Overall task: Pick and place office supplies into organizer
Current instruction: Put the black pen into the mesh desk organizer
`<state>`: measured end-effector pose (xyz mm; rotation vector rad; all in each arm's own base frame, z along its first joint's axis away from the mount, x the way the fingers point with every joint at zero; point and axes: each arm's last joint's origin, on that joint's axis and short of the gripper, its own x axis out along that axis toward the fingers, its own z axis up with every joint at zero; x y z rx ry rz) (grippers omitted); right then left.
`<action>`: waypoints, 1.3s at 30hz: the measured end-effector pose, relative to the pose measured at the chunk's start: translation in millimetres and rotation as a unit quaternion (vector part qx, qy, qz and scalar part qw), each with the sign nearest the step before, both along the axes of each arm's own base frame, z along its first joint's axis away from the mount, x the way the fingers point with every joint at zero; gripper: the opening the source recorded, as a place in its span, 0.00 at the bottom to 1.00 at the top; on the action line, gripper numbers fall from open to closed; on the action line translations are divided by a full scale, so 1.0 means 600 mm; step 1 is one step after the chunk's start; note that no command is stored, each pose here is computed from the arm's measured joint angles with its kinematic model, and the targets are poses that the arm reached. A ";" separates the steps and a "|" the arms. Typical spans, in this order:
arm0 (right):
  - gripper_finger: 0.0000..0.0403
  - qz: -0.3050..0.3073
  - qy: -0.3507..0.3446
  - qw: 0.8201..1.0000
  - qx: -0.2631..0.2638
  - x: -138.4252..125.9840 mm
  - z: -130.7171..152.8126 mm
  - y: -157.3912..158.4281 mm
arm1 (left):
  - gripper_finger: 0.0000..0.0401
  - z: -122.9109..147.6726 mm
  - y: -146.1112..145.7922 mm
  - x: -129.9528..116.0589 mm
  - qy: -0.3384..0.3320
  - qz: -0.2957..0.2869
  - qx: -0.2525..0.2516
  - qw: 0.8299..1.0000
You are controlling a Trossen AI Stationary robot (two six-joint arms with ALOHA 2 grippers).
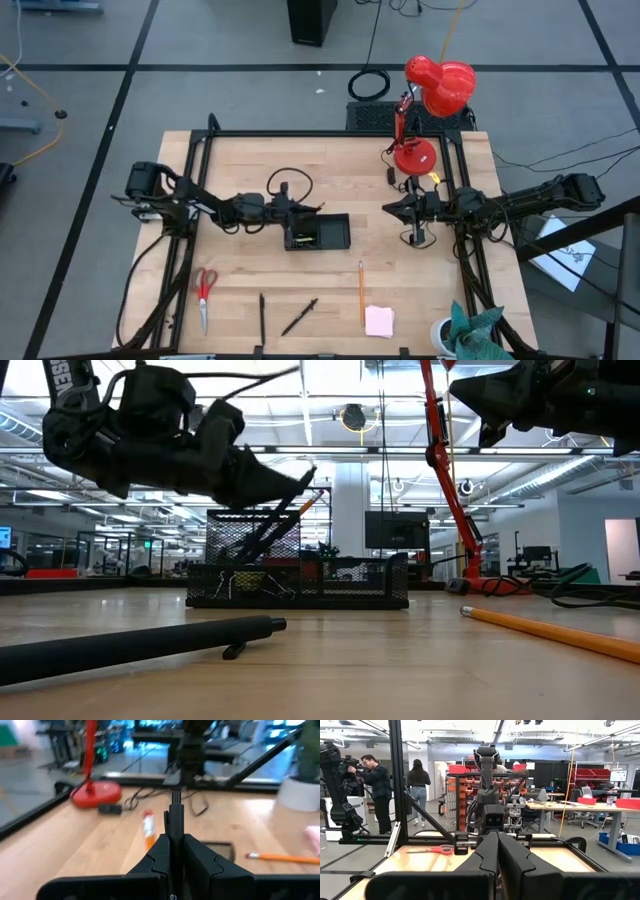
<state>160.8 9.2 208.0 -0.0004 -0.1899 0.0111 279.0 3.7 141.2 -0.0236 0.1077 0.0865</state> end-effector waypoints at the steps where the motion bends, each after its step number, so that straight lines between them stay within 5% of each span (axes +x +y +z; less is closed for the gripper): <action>1: 0.01 0.000 0.000 1.000 0.000 0.000 0.000 0.000 | 0.09 -0.002 0.000 0.000 0.007 0.003 -0.002 1.000; 19: 0.01 0.000 0.000 1.000 0.000 0.000 0.000 0.000 | 0.09 -0.009 0.001 -0.001 0.024 0.014 -0.058 0.998; 31: 0.01 0.002 0.000 1.000 0.002 0.000 0.000 0.000 | 0.31 -0.009 0.000 -0.001 0.026 0.013 -0.063 0.998; 39: 0.01 0.002 0.000 1.000 0.002 0.000 0.000 0.000 | 0.31 0.005 -0.008 -0.004 0.015 -0.002 -0.051 0.999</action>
